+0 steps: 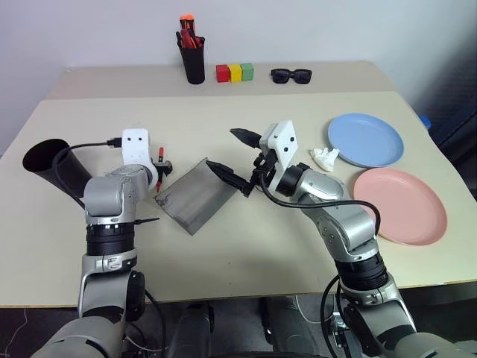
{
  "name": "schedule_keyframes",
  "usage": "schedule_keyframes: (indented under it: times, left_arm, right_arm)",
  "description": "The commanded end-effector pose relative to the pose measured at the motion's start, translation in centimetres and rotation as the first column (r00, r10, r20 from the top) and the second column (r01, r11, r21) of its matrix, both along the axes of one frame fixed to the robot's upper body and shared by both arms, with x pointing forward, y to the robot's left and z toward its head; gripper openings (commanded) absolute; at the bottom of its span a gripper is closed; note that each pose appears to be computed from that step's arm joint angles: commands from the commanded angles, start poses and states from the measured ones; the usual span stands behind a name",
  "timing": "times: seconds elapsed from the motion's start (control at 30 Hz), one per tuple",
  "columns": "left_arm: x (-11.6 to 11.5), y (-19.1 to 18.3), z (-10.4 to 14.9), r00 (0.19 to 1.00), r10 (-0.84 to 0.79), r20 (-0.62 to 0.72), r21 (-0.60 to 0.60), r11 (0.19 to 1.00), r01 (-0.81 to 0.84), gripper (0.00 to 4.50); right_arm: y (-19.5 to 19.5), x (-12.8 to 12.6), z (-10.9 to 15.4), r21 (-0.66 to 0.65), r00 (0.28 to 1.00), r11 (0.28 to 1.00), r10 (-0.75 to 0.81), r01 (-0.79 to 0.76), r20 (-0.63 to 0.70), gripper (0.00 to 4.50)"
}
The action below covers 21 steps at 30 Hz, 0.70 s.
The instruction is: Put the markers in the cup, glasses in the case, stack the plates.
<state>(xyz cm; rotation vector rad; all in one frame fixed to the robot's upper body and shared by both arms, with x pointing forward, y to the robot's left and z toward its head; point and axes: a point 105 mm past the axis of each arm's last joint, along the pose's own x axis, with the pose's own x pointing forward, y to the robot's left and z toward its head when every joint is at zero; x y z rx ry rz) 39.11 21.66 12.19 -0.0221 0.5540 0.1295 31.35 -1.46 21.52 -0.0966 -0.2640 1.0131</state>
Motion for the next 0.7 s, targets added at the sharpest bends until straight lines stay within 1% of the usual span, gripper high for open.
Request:
schedule_keyframes:
  times: [0.03, 0.07, 0.17, 0.2, 0.27, 0.3, 0.33, 0.37, 0.4, 0.43, 0.47, 0.5, 0.57, 0.63, 0.7]
  left_arm:
    - [0.4, -0.2, 0.2, 1.0, -0.019, -0.021, -0.035, 0.999, 0.018, 3.58]
    - [0.5, -0.1, 0.2, 1.0, -0.019, -0.022, -0.035, 0.999, 0.018, 3.14]
    - [0.5, 0.5, 0.3, 1.0, 0.002, -0.015, -0.014, 1.0, -0.002, 1.56]
    - [0.6, 0.7, 0.6, 1.0, 0.005, 0.014, 0.003, 1.0, -0.005, 1.05]
    - [1.3, 1.1, 3.0, 0.984, -0.01, 0.178, 0.087, 0.996, -0.006, 0.05]
    - [1.5, 1.8, 5.4, 0.952, -0.001, 0.306, 0.164, 0.985, -0.052, 0.02]
    - [1.5, 2.2, 7.8, 0.907, 0.015, 0.422, 0.178, 0.979, -0.099, 0.02]
    - [1.2, 2.5, 10.2, 0.842, 0.031, 0.538, 0.124, 0.986, -0.116, 0.02]
    - [0.6, 2.9, 12.9, 0.748, 0.065, 0.661, 0.021, 0.994, -0.105, 0.02]
    - [-0.4, 4.0, 14.8, 0.662, 0.114, 0.741, -0.046, 0.992, -0.119, 0.02]
    - [-1.6, 5.9, 16.1, 0.595, 0.142, 0.791, -0.016, 0.977, -0.212, 0.02]
    - [-2.8, 7.6, 16.9, 0.554, 0.143, 0.82, 0.039, 0.952, -0.305, 0.02]
    - [-4.4, 9.8, 17.3, 0.519, 0.129, 0.845, 0.137, 0.886, -0.443, 0.02]
    - [-5.4, 12.0, 16.4, 0.519, 0.177, 0.836, 0.139, 0.847, -0.513, 0.02]
    - [-5.8, 13.3, 14.9, 0.551, 0.186, 0.814, 0.173, 0.827, -0.535, 0.02]
  right_arm:
    - [0.3, -1.0, 1.4, 0.022, 0.998, 1.0, 0.015, -0.017, 0.06, 4.5]
    - [0.3, -1.0, 1.4, 0.022, 0.998, 1.0, 0.013, -0.015, 0.06, 4.5]
    - [0.2, -1.1, 1.3, 0.02, 0.998, 1.0, 0.011, -0.012, 0.06, 4.5]
    - [0.2, -1.1, 1.2, 0.018, 0.998, 1.0, 0.011, -0.012, 0.059, 4.5]
    - [0.3, -1.1, 1.2, 0.016, 0.998, 1.0, 0.012, -0.013, 0.059, 4.5]
    - [0.3, -1.1, 1.1, 0.015, 0.998, 1.0, 0.013, -0.014, 0.059, 4.5]
    - [0.4, -1.2, 1.1, 0.016, 0.998, 1.0, 0.014, -0.015, 0.058, 4.5]
    - [0.4, -1.2, 1.1, 0.016, 0.998, 1.0, 0.015, -0.016, 0.059, 4.5]
    - [0.4, -1.3, 1.2, 0.016, 0.998, 1.0, 0.016, -0.017, 0.059, 4.5]
    - [0.4, -1.3, 1.2, 0.016, 0.998, 1.0, 0.017, -0.018, 0.059, 4.5]
    - [0.4, -1.3, 1.2, 0.016, 0.998, 1.0, 0.02, -0.021, 0.058, 4.5]
    - [0.5, -1.3, 1.2, 0.018, 0.998, 0.999, 0.025, -0.026, 0.058, 4.5]
    - [0.6, -1.5, 1.4, 0.026, 0.998, 0.999, 0.036, -0.037, 0.058, 4.5]
    - [0.8, -1.5, 1.7, 0.035, 0.997, 0.998, 0.048, -0.05, 0.059, 4.5]
    - [1.1, -1.6, 1.8, 0.041, 0.996, 0.997, 0.058, -0.061, 0.06, 4.5]
